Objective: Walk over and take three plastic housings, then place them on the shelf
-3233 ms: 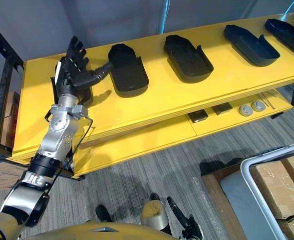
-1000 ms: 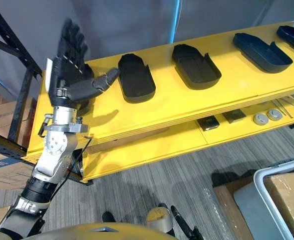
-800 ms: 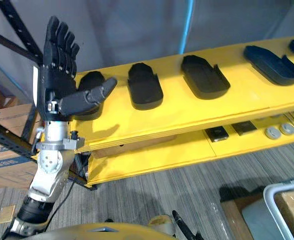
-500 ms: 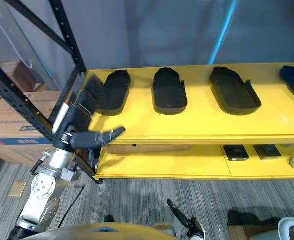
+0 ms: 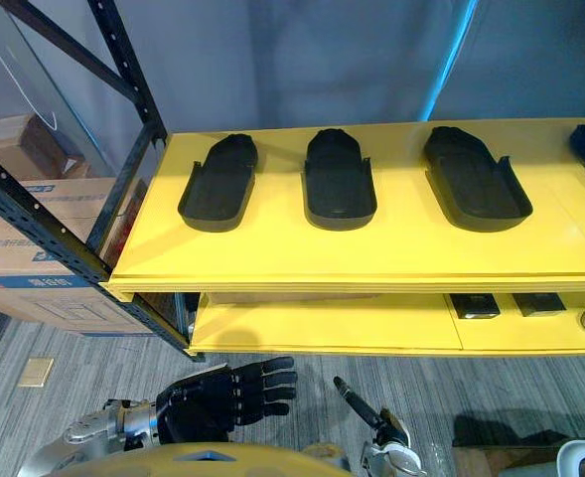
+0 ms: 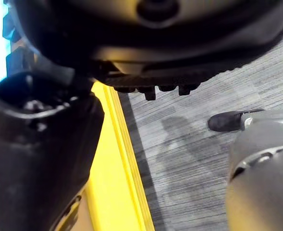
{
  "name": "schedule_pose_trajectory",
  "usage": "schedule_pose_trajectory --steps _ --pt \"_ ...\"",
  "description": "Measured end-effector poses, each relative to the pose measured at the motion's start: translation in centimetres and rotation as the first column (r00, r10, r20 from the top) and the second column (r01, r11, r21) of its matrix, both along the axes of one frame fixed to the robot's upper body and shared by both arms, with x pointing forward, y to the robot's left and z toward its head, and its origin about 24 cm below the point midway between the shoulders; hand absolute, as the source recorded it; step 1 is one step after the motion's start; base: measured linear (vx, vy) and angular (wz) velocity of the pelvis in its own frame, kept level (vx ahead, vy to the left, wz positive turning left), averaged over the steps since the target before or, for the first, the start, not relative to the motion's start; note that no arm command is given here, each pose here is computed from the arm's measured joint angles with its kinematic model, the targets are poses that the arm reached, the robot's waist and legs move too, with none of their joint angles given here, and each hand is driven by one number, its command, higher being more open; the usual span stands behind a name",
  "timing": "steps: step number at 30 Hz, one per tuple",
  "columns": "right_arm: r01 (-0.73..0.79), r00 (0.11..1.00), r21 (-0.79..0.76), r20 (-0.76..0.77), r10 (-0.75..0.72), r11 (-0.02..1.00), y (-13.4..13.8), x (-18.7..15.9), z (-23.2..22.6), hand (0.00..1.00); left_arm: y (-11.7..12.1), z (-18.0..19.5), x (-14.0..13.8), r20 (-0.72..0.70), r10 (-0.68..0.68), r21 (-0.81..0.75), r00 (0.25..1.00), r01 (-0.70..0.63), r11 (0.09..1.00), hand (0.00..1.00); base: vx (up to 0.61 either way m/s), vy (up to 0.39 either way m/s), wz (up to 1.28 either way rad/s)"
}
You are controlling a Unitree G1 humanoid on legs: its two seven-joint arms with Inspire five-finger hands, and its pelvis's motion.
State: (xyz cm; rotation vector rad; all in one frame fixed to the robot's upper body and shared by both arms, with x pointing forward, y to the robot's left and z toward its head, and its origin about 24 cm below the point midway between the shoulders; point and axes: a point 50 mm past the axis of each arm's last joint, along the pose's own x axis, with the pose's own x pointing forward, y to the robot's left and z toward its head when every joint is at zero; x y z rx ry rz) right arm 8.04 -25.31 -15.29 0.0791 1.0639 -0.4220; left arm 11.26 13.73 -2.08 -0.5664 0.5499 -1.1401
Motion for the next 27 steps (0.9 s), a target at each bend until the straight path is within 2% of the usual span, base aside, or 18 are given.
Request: schedule_pose_trajectory --steps 2,4,5,7,9,11,12,14,15,17,18,20,22,24,26,27 --pt "-0.008 1.0 -0.013 -0.013 0.007 1.0 -0.4 -0.1 0.1 1.0 0.4 -1.1 -0.3 -0.043 0.012 0.048 0.999 -0.01 0.999 1.0 0.0 -0.007 -0.03" --pt "-0.001 1.0 -0.026 -0.017 0.001 1.0 -0.7 -0.2 0.1 1.0 1.4 -3.6 -1.1 -0.135 0.086 0.199 0.987 -0.058 0.978 1.0 -0.01 -0.006 -0.11" --pt "0.013 1.0 -0.032 -0.017 -0.014 0.999 -0.8 -0.3 0.1 1.0 2.1 -4.9 -1.6 -0.173 0.155 0.283 0.973 -0.102 0.954 1.0 -0.02 -0.003 -0.08" --pt "0.092 0.996 -0.049 -0.015 -0.093 0.995 -0.7 -0.7 0.1 1.0 3.9 -7.5 -2.2 -0.2 0.373 0.483 0.906 -0.24 0.842 1.0 0.0 0.0 0.0" --pt "0.222 0.975 -0.077 0.014 -0.221 0.972 -0.8 -1.1 0.1 1.0 5.4 -9.0 -2.5 -0.129 0.541 0.622 0.831 -0.357 0.697 1.0 0.0 0.0 0.0" --pt "0.39 0.918 -0.129 0.125 -0.376 0.912 -1.1 -1.1 0.8 1.0 7.3 -9.9 -2.8 0.053 0.659 0.743 0.75 -0.471 0.476 1.0 0.0 0.0 0.0" --pt "0.421 0.903 -0.148 0.162 -0.398 0.895 -1.1 -0.9 1.1 1.0 7.8 -10.1 -3.0 0.104 0.668 0.763 0.737 -0.49 0.422 1.0 0.01 0.002 -0.05" --pt "0.53 0.826 -0.207 0.346 -0.445 0.822 -1.9 0.6 3.3 1.0 8.7 -10.4 -3.6 0.255 0.665 0.797 0.702 -0.542 0.267 1.0 0.02 0.007 -0.12" --pt "0.554 0.802 -0.216 0.397 -0.446 0.804 -2.2 1.0 4.1 1.0 8.6 -10.4 -3.7 0.284 0.654 0.799 0.701 -0.55 0.242 1.0 0.03 0.014 -0.18" --pt "0.611 0.711 -0.236 0.582 -0.394 0.755 -3.1 3.0 7.5 1.0 8.1 -10.2 -4.1 0.391 0.604 0.794 0.695 -0.586 0.16 1.0 0.03 0.014 -0.21" --pt "0.614 0.695 -0.255 0.623 -0.359 0.747 -3.4 3.5 8.4 1.0 7.8 -10.2 -4.1 0.413 0.593 0.79 0.691 -0.596 0.145 1.0 0.02 0.008 -0.14" --pt "0.614 0.635 -0.294 0.735 -0.238 0.732 -3.7 4.7 11.4 1.0 7.1 -10.1 -3.8 0.458 0.573 0.776 0.679 -0.62 0.115 1.0 0.02 0.002 -0.11" --pt "0.589 0.546 -0.359 0.837 -0.03 0.724 -3.5 5.8 15.5 1.0 6.8 -10.1 -3.9 0.492 0.549 0.772 0.676 -0.63 0.083 1.0 0.02 -0.001 -0.2" --pt "0.573 0.483 -0.393 0.871 0.09 0.719 -3.3 6.3 18.0 1.0 7.0 -10.2 -4.1 0.502 0.553 0.772 0.665 -0.633 0.058 1.0 0.02 -0.002 -0.08" --pt "0.548 0.353 -0.409 0.904 0.242 0.729 -3.0 7.4 21.9 1.0 7.5 -10.3 -4.6 0.507 0.566 0.78 0.65 -0.625 0.018 1.0 0.0 0.001 -0.02" --pt "0.538 0.316 -0.413 0.907 0.278 0.734 -2.9 7.7 22.8 1.0 7.7 -10.4 -4.7 0.507 0.571 0.783 0.646 -0.622 0.01 1.0 -0.03 0.006 -0.04"
